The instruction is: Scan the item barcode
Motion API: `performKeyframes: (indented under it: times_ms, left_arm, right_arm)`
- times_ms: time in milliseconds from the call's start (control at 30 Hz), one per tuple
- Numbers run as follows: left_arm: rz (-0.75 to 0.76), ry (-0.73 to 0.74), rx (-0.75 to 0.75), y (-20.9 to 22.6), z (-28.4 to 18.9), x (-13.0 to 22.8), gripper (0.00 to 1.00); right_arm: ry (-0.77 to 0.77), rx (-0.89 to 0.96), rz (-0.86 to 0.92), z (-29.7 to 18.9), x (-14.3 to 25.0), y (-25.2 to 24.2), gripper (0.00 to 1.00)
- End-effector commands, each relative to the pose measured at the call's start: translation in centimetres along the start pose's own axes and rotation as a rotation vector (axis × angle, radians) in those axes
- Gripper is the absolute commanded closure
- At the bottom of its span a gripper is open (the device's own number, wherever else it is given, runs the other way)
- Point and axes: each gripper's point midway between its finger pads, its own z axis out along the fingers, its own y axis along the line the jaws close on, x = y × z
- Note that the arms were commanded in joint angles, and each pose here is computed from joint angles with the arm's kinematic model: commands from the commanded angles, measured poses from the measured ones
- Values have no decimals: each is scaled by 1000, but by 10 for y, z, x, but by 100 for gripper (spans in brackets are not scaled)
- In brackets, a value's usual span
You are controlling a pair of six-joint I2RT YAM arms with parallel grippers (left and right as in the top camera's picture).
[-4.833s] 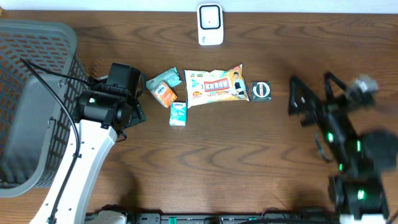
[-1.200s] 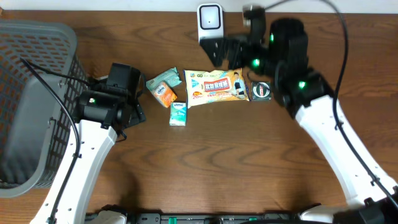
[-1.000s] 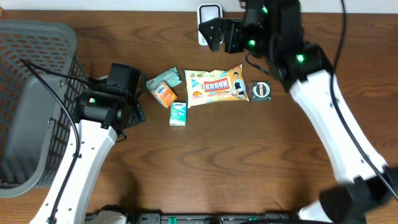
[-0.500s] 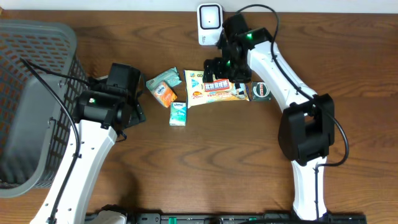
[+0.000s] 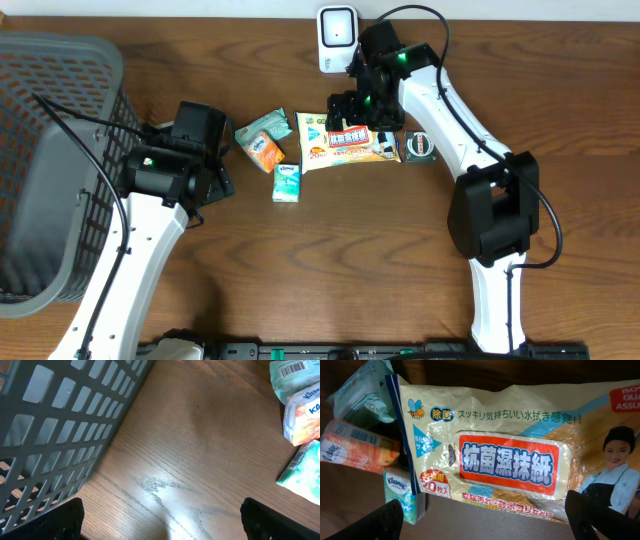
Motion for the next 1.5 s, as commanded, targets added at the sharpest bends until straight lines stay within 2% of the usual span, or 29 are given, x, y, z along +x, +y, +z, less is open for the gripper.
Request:
performKeyframes:
  times_ms: [0, 233, 533, 733, 967, 1300, 1467]
  left_arm:
    - [-13, -12, -9, 4, -2, -2, 2]
    - [-13, -12, -9, 4, -2, -2, 2]
    - [-13, -12, -9, 4, -2, -2, 2]
    - [-13, -12, -9, 4, -2, -2, 2]
    - [-13, -12, -9, 4, -2, -2, 3]
    - [-13, -12, -9, 4, -2, -2, 2]
    - [-13, -12, -9, 4, -2, -2, 2]
  right_arm:
    - [-64, 49, -10, -18, -13, -9, 1]
    - [-100, 149, 44, -27, -23, -47, 1]
    - [-75, 161, 65, -25, -17, -58, 1]
    - [-116, 281, 131, -29, -22, -81, 1]
    - [-108, 246, 162, -24, -22, -75, 1]
    - [-65, 246, 108, 12, -19, -68, 1]
    - [-23, 175, 96, 31, -18, -71, 1]
